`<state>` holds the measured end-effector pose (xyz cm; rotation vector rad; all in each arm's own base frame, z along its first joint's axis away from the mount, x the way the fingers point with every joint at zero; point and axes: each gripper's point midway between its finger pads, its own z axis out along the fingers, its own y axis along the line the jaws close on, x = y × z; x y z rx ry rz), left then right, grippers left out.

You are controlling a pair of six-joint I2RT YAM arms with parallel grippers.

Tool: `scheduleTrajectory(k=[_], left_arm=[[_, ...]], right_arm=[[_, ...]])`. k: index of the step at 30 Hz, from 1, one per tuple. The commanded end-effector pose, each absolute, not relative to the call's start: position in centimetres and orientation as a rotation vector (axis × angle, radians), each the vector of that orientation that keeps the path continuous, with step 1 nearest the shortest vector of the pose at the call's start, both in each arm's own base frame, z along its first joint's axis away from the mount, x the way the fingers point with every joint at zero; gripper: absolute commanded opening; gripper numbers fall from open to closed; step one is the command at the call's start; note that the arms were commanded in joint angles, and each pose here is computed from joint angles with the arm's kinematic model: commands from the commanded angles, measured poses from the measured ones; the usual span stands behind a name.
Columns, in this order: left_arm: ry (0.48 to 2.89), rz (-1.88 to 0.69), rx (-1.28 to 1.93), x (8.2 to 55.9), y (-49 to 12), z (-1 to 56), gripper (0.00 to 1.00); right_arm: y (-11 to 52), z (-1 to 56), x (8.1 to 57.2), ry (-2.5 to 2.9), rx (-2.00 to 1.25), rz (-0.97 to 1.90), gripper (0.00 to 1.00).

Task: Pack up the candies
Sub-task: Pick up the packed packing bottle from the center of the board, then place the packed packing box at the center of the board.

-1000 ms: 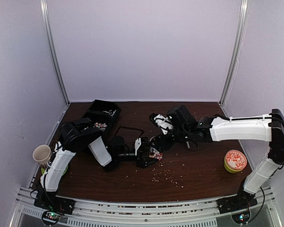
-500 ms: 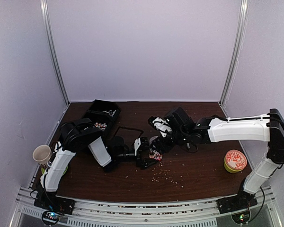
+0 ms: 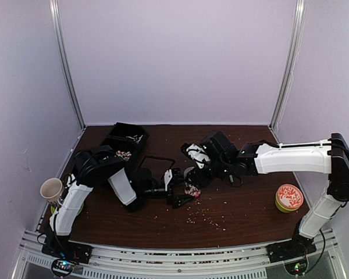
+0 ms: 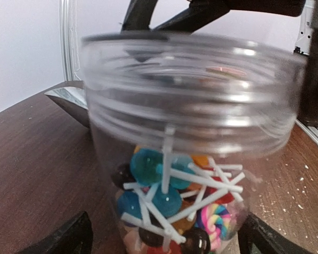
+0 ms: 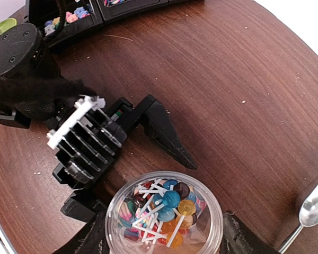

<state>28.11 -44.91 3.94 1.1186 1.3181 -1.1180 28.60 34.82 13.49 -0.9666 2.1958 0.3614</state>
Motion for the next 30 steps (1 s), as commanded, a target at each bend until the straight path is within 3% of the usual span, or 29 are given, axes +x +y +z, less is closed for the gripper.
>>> scheduleTrajectory(k=[1, 18, 30], left_arm=[[1.414, -1.093, 1.1, 28.5, -43.6, 1.8, 0.98], [1.435, -1.075, 1.089, 28.8, -43.4, 2.0, 0.98], [1.548, -0.985, 1.072, 30.3, -44.2, 4.5, 0.98]], right_arm=[[34.4, 17.3, 30.4, 2.119, -0.903, 0.304, 0.53], [30.0, 22.0, 39.9, 2.068, -0.623, 0.203, 0.53], [19.8, 26.0, 46.1, 2.067, -0.282, 0.01, 0.53]])
